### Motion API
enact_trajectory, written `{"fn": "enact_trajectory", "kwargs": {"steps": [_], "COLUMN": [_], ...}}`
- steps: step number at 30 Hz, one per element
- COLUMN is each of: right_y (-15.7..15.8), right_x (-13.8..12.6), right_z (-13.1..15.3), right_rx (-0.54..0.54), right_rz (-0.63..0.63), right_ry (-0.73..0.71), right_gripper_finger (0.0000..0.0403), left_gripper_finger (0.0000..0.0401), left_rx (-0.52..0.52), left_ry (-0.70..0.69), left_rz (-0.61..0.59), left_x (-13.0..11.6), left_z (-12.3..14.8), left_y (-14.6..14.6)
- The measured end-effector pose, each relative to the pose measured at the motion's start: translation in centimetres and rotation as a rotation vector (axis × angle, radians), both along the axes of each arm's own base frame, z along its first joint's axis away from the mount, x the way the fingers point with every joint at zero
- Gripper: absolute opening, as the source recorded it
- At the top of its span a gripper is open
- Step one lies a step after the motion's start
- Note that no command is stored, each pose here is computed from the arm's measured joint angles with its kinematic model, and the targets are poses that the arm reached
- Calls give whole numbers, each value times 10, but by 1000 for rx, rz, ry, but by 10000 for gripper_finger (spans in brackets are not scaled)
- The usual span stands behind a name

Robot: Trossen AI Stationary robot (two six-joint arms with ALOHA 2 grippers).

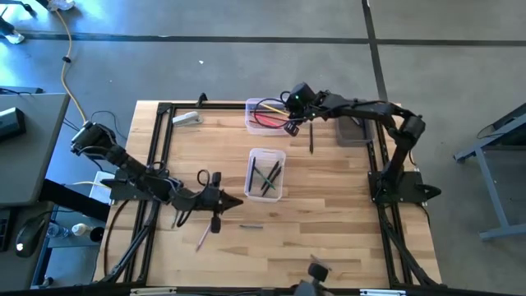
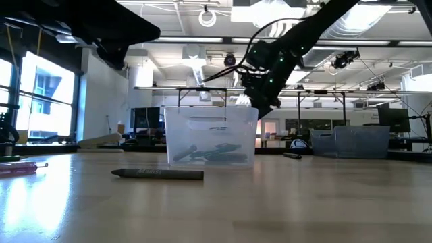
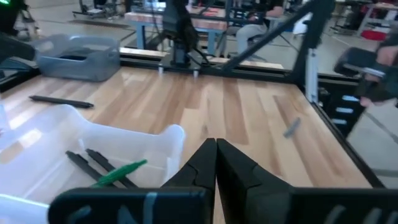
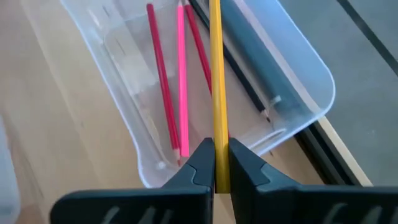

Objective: Sort crayons/erasers/pens/pencils in bins
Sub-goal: Put the yellow color pencil into the top transparent bin

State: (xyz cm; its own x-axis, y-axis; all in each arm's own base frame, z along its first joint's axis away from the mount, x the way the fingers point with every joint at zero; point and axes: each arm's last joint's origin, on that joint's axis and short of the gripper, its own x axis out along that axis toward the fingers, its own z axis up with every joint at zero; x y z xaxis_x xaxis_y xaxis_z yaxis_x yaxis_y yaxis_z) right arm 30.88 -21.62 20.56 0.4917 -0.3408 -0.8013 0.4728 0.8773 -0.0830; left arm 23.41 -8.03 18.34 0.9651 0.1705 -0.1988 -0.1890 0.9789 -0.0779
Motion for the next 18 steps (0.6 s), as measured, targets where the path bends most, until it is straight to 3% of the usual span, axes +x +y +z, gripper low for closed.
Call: {"fn": "enact_trajectory", "kwargs": {"steps": [18], "right_y": [-14], "right_x": [-5], "right_z": [-9], "right_rx": [23], "right_rz": [1], "right_ry": [-1], "right_gripper_finger": [7], "left_gripper_finger": [0], "left_rx": [-28], "left_ry": [-41], "left_rz": [18], "left_x": [6], "left_z": [4], "left_y": [15]}}
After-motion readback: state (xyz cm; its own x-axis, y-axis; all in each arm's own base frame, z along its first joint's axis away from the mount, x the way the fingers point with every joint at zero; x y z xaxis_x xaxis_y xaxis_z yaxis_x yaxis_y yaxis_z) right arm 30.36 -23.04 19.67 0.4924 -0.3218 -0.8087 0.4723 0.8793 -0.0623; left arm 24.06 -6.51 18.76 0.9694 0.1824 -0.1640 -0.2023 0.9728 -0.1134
